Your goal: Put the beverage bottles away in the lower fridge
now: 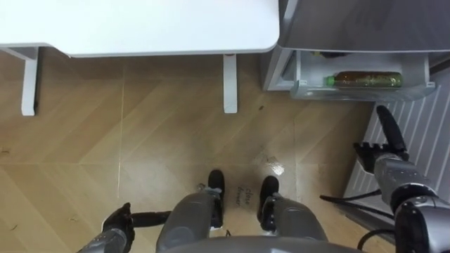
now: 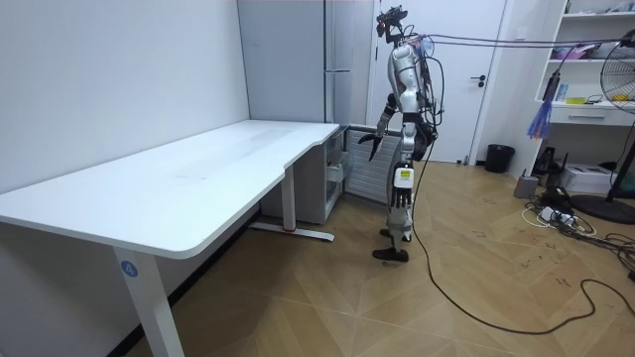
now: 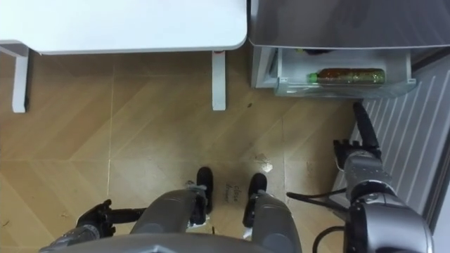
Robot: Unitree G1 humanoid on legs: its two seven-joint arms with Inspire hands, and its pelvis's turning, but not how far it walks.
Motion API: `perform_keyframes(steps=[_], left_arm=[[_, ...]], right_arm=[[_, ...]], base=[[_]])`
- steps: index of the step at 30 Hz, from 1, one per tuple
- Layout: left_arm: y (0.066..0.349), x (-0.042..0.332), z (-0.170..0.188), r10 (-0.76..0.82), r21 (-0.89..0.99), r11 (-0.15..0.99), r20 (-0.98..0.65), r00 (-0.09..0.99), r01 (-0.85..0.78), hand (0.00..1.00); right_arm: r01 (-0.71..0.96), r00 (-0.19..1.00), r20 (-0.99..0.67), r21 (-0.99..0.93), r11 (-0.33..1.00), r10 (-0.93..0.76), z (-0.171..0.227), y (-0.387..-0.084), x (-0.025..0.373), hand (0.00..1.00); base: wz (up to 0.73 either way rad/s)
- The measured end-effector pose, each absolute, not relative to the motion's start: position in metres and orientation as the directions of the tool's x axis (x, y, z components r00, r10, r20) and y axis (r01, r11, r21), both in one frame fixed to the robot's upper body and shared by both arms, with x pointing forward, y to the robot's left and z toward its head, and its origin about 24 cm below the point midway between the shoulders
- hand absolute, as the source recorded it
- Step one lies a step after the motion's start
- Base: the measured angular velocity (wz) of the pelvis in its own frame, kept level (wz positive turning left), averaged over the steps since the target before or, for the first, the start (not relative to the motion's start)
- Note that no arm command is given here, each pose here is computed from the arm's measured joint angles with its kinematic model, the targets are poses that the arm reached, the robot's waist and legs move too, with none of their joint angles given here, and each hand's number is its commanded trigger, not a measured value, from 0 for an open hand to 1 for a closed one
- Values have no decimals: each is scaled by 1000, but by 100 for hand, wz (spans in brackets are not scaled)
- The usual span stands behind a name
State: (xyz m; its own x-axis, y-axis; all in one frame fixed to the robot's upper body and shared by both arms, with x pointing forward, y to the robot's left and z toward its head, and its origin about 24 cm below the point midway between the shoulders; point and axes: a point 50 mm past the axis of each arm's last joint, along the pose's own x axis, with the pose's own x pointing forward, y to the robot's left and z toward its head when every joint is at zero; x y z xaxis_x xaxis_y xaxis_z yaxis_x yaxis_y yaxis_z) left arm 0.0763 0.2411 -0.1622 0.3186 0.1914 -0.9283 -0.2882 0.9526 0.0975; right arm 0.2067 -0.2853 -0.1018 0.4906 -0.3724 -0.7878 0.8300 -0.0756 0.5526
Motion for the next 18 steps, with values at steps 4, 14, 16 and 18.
perform_keyframes(steps=[4,14,16,18], left_arm=[[242,76,-162,195,96,949,-927,320,-301,0],[243,76,-162,204,102,945,-927,316,-310,0],[243,76,-162,204,102,946,-926,317,-309,0],[243,76,-162,204,106,948,-927,316,-299,0]], right_arm=[[808,511,-778,580,-105,-366,-103,-281,207,0],[784,543,-759,611,-107,-360,-103,-281,208,0],[784,545,-760,612,-106,-354,-103,-281,208,0],[788,540,-765,606,-109,-351,-104,-280,207,0]], base=[[0],[0],[0],[6]])
